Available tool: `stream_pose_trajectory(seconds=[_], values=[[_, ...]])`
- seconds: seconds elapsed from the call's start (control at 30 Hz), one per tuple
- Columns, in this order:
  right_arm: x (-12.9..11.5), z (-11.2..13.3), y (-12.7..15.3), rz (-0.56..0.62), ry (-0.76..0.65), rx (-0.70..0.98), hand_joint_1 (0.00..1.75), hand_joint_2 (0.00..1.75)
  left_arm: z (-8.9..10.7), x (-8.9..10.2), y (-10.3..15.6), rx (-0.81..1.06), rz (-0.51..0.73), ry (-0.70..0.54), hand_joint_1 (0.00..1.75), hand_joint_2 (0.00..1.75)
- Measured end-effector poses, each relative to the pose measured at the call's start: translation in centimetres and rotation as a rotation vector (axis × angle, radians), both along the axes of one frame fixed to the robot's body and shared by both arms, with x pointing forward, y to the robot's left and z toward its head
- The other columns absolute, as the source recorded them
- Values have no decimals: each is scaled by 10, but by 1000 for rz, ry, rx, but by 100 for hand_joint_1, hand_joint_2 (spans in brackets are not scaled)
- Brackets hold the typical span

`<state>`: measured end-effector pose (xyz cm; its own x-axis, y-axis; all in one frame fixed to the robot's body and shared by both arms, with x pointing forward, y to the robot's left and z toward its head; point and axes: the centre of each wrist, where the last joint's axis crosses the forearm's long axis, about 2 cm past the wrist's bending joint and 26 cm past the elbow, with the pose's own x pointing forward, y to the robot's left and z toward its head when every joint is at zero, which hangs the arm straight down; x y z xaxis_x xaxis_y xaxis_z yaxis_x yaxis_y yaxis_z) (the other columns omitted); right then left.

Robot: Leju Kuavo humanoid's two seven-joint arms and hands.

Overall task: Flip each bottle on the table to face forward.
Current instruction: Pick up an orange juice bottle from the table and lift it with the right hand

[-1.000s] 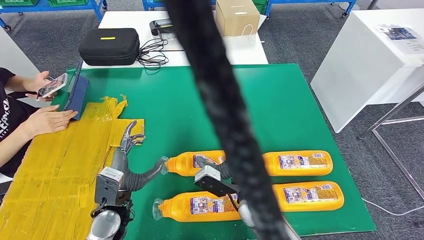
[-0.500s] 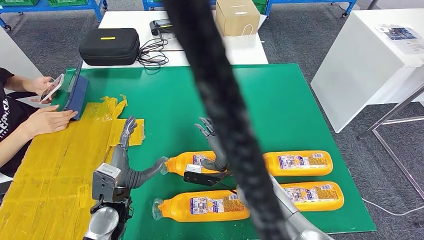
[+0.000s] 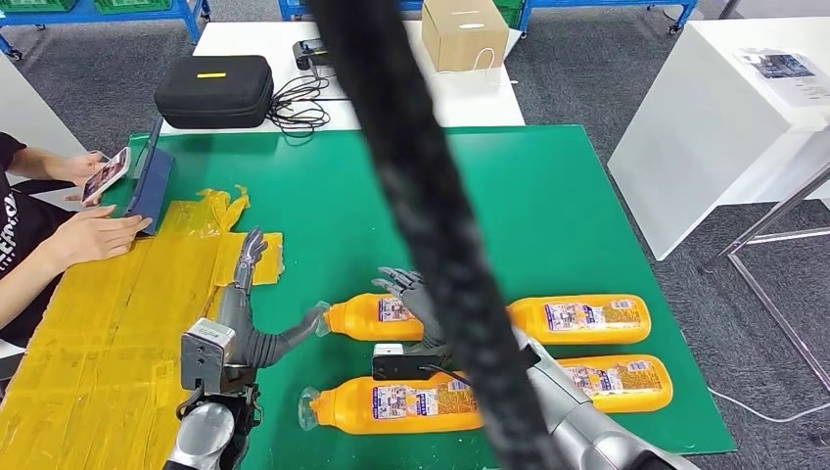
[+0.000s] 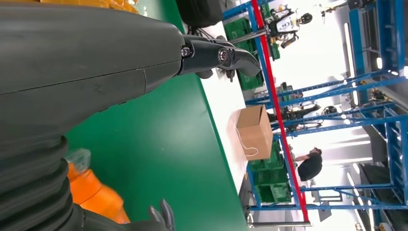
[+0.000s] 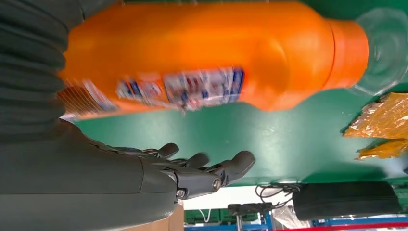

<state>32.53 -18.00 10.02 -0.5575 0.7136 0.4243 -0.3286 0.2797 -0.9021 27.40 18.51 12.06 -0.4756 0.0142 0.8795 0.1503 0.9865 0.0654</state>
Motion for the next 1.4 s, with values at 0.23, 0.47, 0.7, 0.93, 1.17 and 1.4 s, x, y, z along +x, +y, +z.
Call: stream_pose_trajectory(seconds=[0.23, 0.47, 0.7, 0.93, 1.17, 1.4], values=[[-7, -4, -2, 14, 13, 35, 0, 175, -4, 0, -1, 0, 0, 14, 0, 175], [-15, -2, 0, -28, -37, 4, 0, 175, -6, -1, 0, 1, 4, 23, 0, 175], [-14, -7, 0, -108, -80, -155, 0, 175, -10, -4, 2, 6, 20, 38, 0, 175], [-6, -14, 4, -154, -98, -309, 0, 175, -10, -4, 2, 6, 31, 48, 0, 175], [-1, -18, 9, -177, -105, -362, 53, 175, -10, -4, 1, 8, 32, 52, 0, 175], [-2, -24, 14, -185, -102, -372, 171, 175, -10, -4, 0, 5, 33, 55, 0, 175]])
